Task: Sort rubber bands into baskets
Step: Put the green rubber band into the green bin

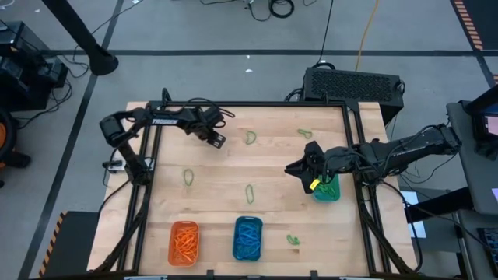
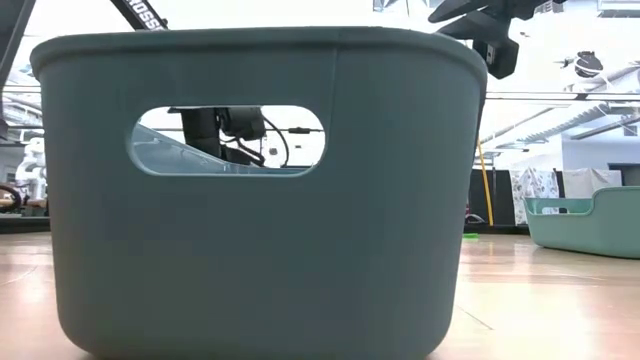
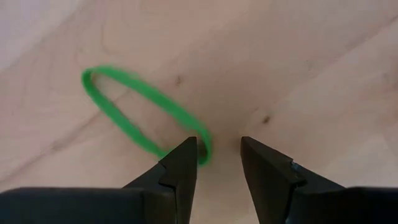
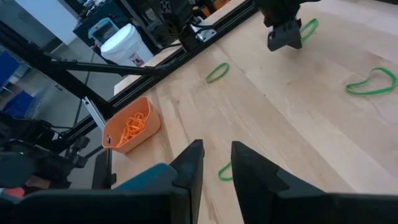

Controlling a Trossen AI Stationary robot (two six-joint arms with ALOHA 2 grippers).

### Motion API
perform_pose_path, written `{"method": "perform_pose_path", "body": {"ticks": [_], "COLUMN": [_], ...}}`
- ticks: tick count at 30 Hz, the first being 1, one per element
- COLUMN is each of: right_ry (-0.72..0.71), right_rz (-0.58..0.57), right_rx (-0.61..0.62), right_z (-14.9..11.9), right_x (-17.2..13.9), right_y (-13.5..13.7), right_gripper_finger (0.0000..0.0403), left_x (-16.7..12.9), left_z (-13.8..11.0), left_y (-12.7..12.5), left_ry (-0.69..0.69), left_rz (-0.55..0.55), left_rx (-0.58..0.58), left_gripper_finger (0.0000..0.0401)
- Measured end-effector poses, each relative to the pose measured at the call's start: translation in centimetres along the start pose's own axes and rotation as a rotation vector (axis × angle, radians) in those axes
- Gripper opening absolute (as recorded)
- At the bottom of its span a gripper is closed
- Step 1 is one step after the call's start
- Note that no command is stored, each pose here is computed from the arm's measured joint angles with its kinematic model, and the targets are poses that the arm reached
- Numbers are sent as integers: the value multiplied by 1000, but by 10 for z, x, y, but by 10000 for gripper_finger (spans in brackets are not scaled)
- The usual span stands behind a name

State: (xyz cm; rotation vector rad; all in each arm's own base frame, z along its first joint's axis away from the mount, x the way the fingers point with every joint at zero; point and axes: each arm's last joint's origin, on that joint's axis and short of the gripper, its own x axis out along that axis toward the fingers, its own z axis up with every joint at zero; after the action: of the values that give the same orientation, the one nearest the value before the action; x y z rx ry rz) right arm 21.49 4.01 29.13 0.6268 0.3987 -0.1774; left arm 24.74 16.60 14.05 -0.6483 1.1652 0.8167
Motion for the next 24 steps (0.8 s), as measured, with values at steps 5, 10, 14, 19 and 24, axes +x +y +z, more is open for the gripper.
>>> {"method": "perform_pose_path", "body": {"ticks": [5, 10, 14, 19, 24], "right_ry": [7, -16, -41, -40, -59], "right_rz": [-7, -44, -74, -74, -121], "right_rx": [-11, -37, -72, -79, -166], "right_z": [-1, 0, 0, 0, 0], "right_x": [0, 0, 0, 0, 3], "right_y": [-1, -2, -3, -3, -4], "right_gripper_finger": [75, 75, 75, 75, 75], "left_x": [7, 8, 7, -13, -57], "left_z": [2, 2, 3, 0, -9], "left_y": [0, 1, 2, -4, -31], "left_ry": [5, -3, -32, -89, -167], "left_rz": [6, 37, 94, 94, -202], "left_rx": [8, 60, 81, 108, 174], "left_gripper_finger": [129, 60, 10, 4, 2]}}
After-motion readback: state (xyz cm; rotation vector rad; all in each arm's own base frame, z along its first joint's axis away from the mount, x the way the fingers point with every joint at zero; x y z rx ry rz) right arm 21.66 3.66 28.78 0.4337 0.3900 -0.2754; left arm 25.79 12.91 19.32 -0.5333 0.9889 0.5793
